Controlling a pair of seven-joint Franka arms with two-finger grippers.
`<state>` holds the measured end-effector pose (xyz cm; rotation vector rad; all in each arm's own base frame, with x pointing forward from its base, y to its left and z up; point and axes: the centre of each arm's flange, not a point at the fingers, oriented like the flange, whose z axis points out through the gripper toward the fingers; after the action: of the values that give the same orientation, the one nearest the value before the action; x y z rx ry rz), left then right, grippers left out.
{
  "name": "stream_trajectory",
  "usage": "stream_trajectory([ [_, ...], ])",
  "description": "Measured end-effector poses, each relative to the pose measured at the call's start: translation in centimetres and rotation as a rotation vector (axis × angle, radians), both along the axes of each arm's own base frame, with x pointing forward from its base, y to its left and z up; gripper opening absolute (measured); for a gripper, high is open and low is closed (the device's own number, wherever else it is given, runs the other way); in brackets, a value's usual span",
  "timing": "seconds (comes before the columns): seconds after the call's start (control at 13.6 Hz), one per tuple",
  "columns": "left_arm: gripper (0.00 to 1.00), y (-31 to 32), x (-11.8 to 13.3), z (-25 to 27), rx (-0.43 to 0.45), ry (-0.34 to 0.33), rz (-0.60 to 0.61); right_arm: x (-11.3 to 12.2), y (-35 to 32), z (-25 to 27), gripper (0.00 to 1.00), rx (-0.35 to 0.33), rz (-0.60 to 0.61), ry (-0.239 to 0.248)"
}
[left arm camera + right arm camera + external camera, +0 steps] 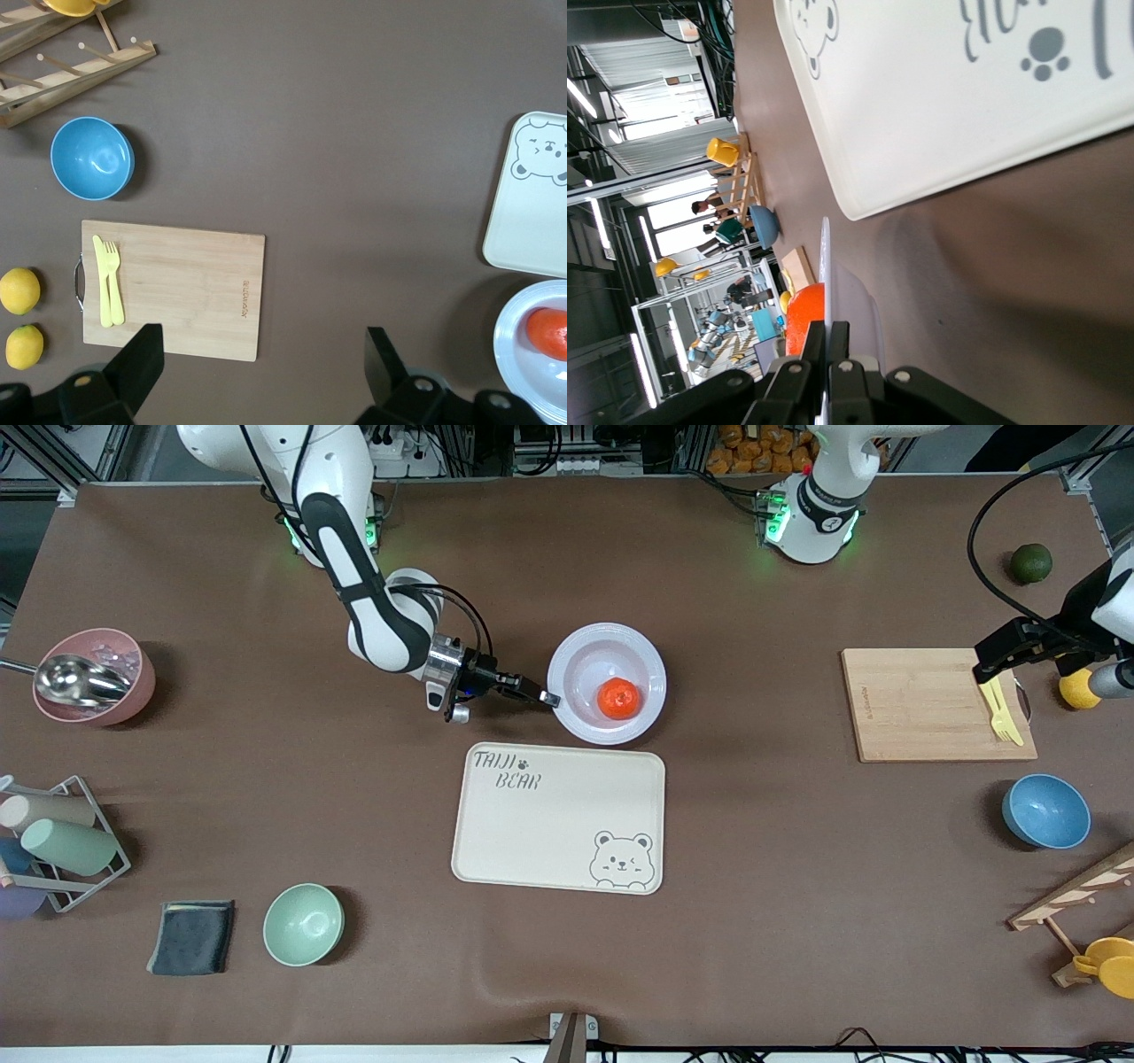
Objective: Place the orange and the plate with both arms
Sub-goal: 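Slide the plate with the right gripper onto the bear tray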
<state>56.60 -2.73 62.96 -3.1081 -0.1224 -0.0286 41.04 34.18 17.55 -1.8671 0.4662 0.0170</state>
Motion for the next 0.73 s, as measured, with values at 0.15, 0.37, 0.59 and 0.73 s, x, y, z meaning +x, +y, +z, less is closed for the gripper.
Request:
stream_trajectory([
  [0.15,1.00,0.0,0.2,-0.7,0.000,0.012,0.000,1.1,-1.0,0.2,0.04,0.020,-0.025,-0.006],
  [0.37,1.00,-0.2,0.5,-1.2,0.000,0.019,-0.004,4.2,-3.9,0.8,0.04,0.019,-0.078,-0.076],
  [0.59,1.00,-0.3,0.5,-1.3,0.000,0.019,-0.006,7.8,-4.5,0.5,0.04,0.022,-0.110,-0.124],
  [0.73,1.00,-0.3,0.6,-1.4,0.000,0.019,-0.006,9.5,-5.4,-0.9,0.04,0.000,-0.122,-0.157],
])
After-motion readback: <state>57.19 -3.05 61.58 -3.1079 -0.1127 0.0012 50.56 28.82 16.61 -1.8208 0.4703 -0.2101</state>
